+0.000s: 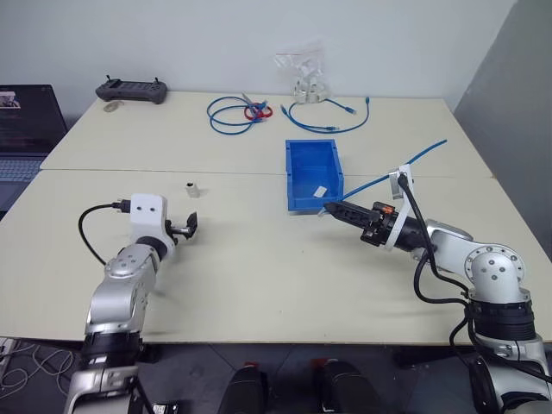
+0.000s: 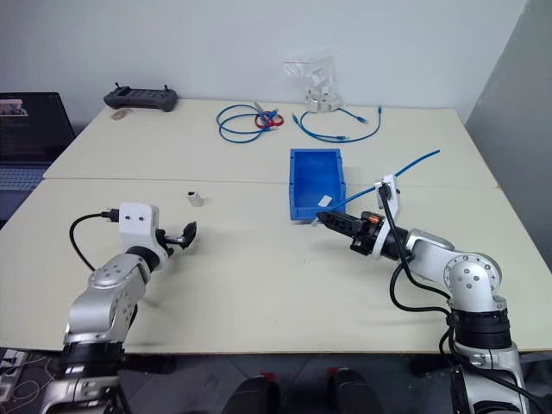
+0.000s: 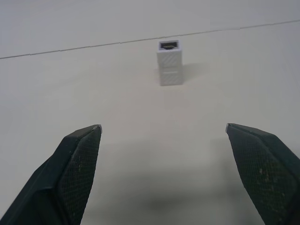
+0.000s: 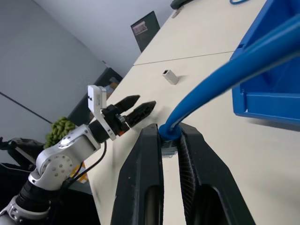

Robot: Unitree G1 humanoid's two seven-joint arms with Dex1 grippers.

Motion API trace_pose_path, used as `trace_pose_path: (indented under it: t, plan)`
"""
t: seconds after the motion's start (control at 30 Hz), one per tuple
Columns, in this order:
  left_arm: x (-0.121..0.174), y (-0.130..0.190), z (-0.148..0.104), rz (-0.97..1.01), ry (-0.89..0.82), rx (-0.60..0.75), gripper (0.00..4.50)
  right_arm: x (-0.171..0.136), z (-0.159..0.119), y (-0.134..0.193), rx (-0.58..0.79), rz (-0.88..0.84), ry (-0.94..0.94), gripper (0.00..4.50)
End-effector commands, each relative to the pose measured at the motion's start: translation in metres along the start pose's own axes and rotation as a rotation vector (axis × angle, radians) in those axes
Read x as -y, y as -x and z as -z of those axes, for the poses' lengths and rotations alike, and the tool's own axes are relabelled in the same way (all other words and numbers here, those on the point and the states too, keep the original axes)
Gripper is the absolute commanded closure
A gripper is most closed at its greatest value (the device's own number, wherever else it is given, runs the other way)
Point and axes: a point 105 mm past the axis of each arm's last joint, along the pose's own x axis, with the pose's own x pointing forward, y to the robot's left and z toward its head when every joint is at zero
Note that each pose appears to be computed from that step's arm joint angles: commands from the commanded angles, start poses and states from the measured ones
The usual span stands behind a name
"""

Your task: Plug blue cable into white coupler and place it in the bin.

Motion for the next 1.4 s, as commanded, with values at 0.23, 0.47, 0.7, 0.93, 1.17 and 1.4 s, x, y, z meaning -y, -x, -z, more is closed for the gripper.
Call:
trace_pose_path:
  t: [0.23, 0.47, 0.7, 0.93, 1.17, 1.4]
  plan:
    - [-0.009, -0.039, -0.004, 0.031, -0.03, 0.009, 0.06, -0.002, -0.022, 0.007, 0.089, 0.038, 0.057, 4.35]
    - [-0.009, -0.053, -0.013, 0.065, -0.05, 0.021, 0.06, -0.001, -0.027, 0.012, 0.107, 0.063, 0.058, 4.35]
    - [-0.015, -0.059, -0.02, 0.047, -0.076, 0.021, 0.61, -0.001, -0.027, 0.011, 0.112, 0.069, 0.053, 4.35]
    - [-0.018, -0.06, -0.022, 0.044, -0.07, 0.028, 2.04, 0.0, -0.028, 0.012, 0.122, 0.078, 0.048, 4.35]
    - [-0.023, -0.061, -0.023, 0.01, -0.049, 0.025, 3.45, 0.002, -0.026, 0.013, 0.118, 0.09, 0.05, 4.35]
    - [-0.011, -0.052, -0.032, 0.21, -0.082, 0.065, 3.72, -0.001, -0.027, 0.013, 0.112, 0.08, 0.069, 4.35]
